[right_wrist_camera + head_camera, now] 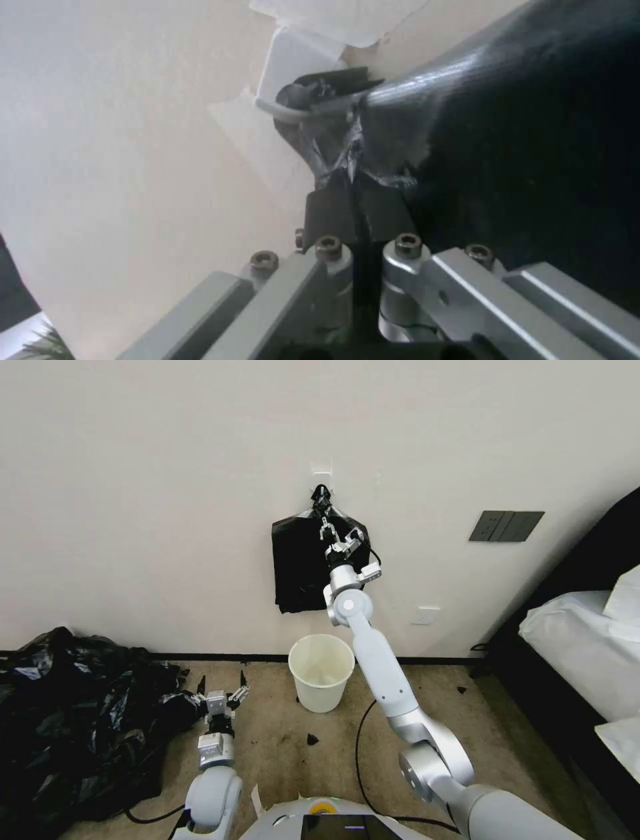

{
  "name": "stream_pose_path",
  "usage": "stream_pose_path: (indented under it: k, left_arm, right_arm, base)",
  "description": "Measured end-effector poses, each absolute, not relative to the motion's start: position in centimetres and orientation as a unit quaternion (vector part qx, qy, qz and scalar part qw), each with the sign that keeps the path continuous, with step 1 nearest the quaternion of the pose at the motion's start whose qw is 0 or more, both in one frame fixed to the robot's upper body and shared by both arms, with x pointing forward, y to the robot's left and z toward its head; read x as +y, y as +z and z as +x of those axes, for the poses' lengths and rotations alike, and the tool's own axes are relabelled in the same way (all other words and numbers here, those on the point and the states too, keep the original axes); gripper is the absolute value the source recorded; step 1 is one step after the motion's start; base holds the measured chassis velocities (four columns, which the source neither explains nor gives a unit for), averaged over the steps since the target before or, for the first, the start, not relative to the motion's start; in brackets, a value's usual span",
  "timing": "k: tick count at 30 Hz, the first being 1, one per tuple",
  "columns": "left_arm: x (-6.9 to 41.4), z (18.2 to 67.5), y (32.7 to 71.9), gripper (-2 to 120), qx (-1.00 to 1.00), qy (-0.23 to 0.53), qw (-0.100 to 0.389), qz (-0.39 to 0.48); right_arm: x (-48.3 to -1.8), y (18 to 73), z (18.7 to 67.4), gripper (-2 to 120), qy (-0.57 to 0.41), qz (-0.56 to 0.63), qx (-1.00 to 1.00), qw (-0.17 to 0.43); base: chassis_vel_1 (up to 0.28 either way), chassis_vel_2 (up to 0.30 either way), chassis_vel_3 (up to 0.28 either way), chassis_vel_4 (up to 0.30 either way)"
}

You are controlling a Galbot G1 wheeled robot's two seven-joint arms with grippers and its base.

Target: Place a trash bag onto the trash bin.

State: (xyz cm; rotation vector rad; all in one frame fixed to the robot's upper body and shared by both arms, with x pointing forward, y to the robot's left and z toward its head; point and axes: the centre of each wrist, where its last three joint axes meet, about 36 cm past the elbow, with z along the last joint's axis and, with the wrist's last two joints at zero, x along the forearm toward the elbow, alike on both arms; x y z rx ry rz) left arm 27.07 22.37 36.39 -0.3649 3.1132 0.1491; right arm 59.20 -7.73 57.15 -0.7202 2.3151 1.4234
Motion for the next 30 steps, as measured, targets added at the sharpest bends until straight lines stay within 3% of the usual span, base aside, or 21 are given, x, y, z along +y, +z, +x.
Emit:
stream_pose_path:
  k: [19,30]
  left_arm:
    - [22.0,26.9,36.3,100,0.992,0.045,0.003,-0.116]
    - [21.4,27.0,36.1,100,0.993,0.038,0.007,-0.111]
  right_arm:
    - [-9.4,48.6,47.9,0,0.476,-0.28,0.822,0.141]
    - [-9.5,43.4,44.1,0,0.437,-0.275,0.849,0.113]
  base:
    - [0.0,0.0,0.0,0.0]
    - [0.0,0.0,0.0,0.0]
